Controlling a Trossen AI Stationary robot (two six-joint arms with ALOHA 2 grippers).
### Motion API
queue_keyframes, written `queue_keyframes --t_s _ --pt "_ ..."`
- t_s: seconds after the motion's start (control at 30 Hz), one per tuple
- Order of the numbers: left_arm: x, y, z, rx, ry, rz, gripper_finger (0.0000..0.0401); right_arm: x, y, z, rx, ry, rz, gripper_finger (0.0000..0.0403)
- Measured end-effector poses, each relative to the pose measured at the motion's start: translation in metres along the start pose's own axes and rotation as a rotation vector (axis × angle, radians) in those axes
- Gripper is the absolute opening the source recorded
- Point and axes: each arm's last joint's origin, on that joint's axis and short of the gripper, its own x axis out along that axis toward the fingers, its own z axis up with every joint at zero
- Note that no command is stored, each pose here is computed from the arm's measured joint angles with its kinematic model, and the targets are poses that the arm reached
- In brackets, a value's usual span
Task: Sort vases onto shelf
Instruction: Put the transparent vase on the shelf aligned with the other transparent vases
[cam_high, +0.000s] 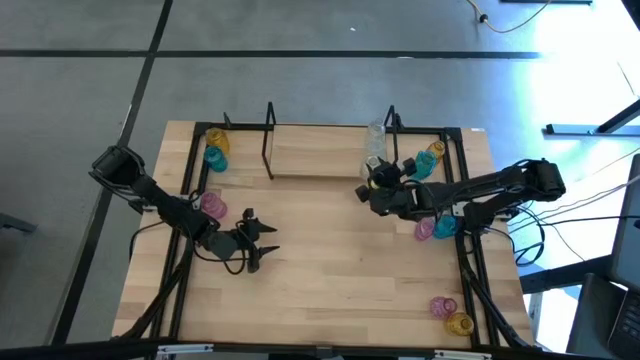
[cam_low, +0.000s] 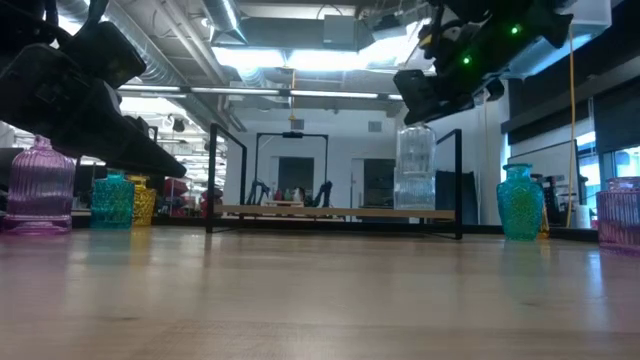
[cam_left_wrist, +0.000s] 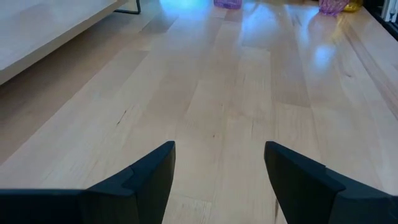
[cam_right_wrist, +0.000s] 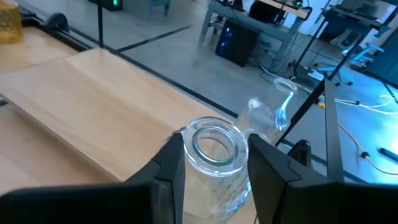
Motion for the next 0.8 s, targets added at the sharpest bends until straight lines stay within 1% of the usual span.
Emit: queue_keyframes --t_s 0.17,0.43,0.63,0.8 --pt "0.0 0.0 0.0 -0.001 -0.004 0.009 0.0241 0.006 0.007 -0.009 -0.016 -0.003 -0.042 0.0113" --pt "0.0 0.0 0.0 -0.001 -0.004 0.009 0.0241 0.012 0.01 -0.012 -0.009 -0.014 -0.08 0.0113" --pt "0.0 0.0 0.0 -0.001 -0.004 0.01 0.0241 0.025 0.013 -0.021 -0.041 0.013 -0.117 0.0113" --pt "0.0 0.0 0.0 -0.001 -0.004 0.01 0.0241 0.03 0.015 -0.025 -0.06 0.019 -0.135 0.0113"
